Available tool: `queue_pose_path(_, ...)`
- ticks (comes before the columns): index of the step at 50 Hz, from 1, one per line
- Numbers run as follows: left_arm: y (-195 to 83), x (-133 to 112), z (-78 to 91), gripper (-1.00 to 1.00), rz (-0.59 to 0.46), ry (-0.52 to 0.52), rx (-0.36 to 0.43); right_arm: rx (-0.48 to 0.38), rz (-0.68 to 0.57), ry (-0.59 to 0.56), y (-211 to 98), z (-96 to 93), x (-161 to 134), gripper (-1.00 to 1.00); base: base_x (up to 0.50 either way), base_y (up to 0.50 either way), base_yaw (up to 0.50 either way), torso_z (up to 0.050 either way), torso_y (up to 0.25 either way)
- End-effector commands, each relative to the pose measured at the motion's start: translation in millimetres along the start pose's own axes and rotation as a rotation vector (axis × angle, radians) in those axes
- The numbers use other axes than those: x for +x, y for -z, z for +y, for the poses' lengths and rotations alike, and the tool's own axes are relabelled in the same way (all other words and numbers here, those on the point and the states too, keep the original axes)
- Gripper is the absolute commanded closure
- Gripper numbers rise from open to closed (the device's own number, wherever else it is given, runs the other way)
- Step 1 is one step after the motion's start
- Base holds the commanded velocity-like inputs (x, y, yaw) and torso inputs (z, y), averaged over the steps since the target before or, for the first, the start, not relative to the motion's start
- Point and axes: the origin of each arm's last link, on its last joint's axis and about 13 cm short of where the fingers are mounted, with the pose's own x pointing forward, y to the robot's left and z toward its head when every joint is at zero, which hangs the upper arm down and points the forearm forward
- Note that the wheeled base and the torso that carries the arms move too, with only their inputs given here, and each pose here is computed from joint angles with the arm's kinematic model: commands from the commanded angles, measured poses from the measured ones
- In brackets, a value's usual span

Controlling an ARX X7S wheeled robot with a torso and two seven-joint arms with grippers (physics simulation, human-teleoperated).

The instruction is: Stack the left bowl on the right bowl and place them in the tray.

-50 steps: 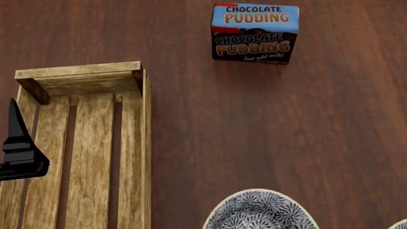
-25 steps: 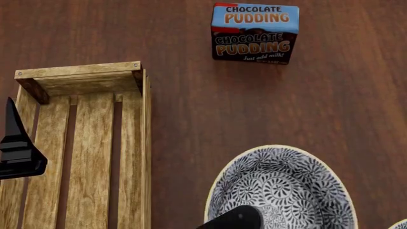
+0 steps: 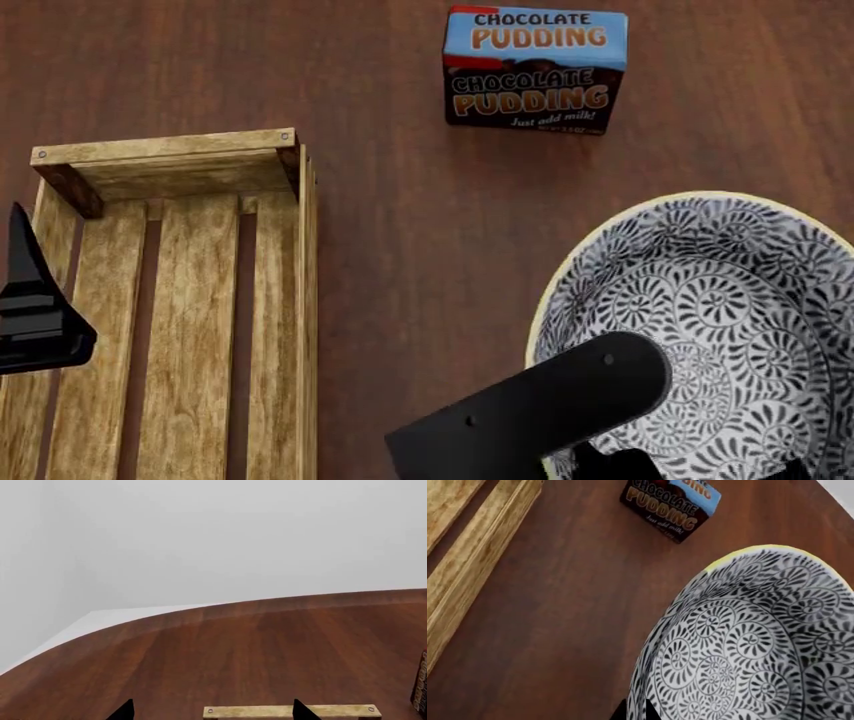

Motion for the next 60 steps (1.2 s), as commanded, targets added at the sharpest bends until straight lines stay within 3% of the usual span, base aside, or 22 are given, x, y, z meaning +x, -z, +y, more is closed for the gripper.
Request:
queue_pose_path(1, -0.5, 0.7, 0.7, -1.0, 0.001, -0.004, -0.001, 0.023, -0.003, 0.084, -4.8, -22.1, -11.2, 1.0, 0.0, 0.0, 0.0, 0.0, 0.0)
queue_pose_path(27, 1.2, 1.6, 1.0, -1.0, 0.003, -0.01, 0.0, 0.11, 0.043, 0.211, 12.2, -65.7, -24.0, 1.0, 0.0, 0.0, 0.0, 0.0, 0.0)
queue_pose_path(41, -0.6, 1.0, 2.0, -1.0, 0.0, -0.013, -0.002, 0.133, 0.066, 0.207, 18.4, -73.3, -32.9, 1.0, 0.0, 0.0, 0.0, 0.0, 0.0)
queue_pose_path(60, 0.6, 1.5, 1.5, -1.0, 0.0, -0.011, 0.001, 0.138, 0.126, 0.248, 14.5, -98.3, -32.0, 1.0, 0.0, 0.0, 0.0, 0.0, 0.0)
